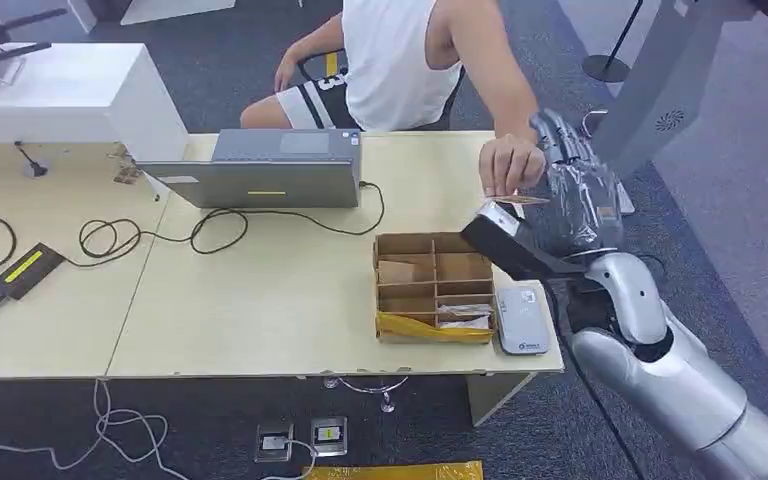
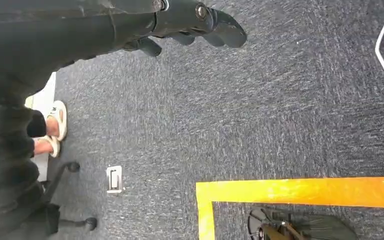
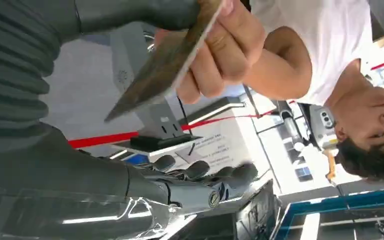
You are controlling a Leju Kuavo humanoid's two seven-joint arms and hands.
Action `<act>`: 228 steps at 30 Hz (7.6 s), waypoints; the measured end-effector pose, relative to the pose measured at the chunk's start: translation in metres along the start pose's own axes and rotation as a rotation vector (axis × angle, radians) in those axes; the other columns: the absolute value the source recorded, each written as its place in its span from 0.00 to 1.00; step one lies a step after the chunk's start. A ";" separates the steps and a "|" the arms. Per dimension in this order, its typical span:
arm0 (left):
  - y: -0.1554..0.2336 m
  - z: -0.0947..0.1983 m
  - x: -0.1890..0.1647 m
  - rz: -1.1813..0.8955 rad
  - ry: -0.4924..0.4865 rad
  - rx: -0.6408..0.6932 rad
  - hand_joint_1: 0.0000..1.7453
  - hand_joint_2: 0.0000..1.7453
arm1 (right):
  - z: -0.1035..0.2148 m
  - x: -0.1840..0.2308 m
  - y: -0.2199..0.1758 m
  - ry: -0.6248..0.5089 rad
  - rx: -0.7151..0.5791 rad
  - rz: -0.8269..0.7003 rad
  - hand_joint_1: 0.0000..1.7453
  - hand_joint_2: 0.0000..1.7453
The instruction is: Pass the card to the sensor for recognition and then transmit it.
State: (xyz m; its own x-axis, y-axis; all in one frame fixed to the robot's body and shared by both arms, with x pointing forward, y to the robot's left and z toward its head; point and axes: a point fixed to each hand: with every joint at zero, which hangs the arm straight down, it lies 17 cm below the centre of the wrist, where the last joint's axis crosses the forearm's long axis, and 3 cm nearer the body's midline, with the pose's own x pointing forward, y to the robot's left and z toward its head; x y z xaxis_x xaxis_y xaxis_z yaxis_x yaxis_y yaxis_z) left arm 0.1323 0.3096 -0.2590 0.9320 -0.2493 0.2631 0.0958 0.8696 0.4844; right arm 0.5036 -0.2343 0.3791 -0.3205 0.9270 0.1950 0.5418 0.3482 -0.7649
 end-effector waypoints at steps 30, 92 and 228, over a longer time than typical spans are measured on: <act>0.000 0.000 0.000 0.001 -0.007 -0.002 0.00 1.00 | 0.001 0.002 0.030 0.028 0.069 -0.052 1.00 1.00; -0.003 0.001 0.002 -0.076 -0.042 -0.020 0.00 1.00 | 0.213 -0.133 0.139 0.502 0.465 -0.176 1.00 1.00; -0.008 -0.001 0.038 -0.217 -0.119 -0.055 0.00 0.00 | -0.072 -0.010 0.100 0.114 0.291 0.206 1.00 1.00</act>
State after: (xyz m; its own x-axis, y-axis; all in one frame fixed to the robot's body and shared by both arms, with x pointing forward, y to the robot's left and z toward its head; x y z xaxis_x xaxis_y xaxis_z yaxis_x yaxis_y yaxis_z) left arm 0.1675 0.2936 -0.2537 0.8400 -0.4784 0.2561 0.3110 0.8112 0.4952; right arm 0.6164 -0.1984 0.3450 -0.1299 0.9888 0.0734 0.3372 0.1137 -0.9345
